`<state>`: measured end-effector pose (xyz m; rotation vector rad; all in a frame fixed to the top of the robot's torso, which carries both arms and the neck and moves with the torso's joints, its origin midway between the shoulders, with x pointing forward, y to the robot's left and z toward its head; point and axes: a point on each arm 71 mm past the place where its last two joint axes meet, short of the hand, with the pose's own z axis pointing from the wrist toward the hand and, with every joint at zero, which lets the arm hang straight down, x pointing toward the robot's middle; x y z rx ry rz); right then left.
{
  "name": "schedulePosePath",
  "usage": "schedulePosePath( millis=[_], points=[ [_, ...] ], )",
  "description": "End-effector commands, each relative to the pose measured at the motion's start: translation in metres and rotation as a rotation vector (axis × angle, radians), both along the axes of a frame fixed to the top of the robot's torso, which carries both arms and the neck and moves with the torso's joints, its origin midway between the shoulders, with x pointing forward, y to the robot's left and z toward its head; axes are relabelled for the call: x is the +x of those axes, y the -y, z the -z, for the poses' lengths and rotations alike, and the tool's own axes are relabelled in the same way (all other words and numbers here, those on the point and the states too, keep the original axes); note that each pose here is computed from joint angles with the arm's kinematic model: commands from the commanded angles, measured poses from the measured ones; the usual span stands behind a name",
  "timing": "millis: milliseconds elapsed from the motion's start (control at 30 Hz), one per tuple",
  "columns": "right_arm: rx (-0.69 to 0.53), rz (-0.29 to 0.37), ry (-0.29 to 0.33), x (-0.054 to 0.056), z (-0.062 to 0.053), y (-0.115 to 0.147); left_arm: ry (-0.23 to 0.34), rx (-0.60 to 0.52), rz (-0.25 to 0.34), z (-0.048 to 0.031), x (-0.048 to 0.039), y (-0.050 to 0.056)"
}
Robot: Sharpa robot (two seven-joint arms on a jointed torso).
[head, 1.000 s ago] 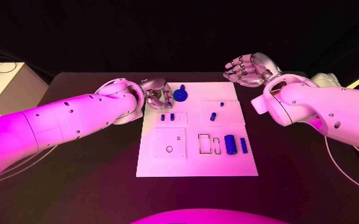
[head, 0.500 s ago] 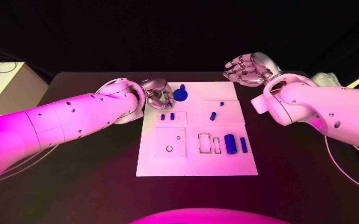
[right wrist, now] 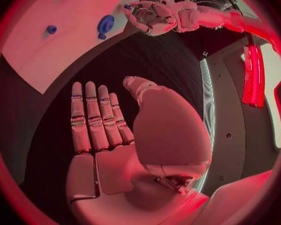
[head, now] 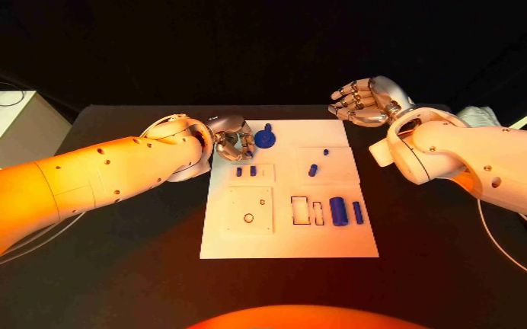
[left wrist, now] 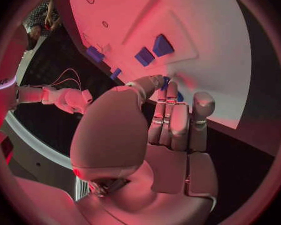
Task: Assemble the parts on the task board
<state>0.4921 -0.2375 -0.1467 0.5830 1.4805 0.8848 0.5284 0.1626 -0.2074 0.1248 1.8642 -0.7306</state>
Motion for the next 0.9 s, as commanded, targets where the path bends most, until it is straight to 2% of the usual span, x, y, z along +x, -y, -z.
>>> schedulePosePath(
  millis=[33,500,900],
  points=[
    [-0.006,-0.017,0.012,-0.0006,-0.0008,-0.0015,-0.016,0.018,0.001,0.0033,-0.0017,-0.0007],
    [-0.006,-0.018,0.013,-0.0003,-0.0008,-0.0019,0.038,-0.083,0.008,-0.0043,-0.0039,0.0026],
    [-0.007,-0.016,0.013,-0.0001,-0.0007,-0.0008,0.035,-0.097,-0.004,-0.005,-0.0038,-0.0011]
  ],
)
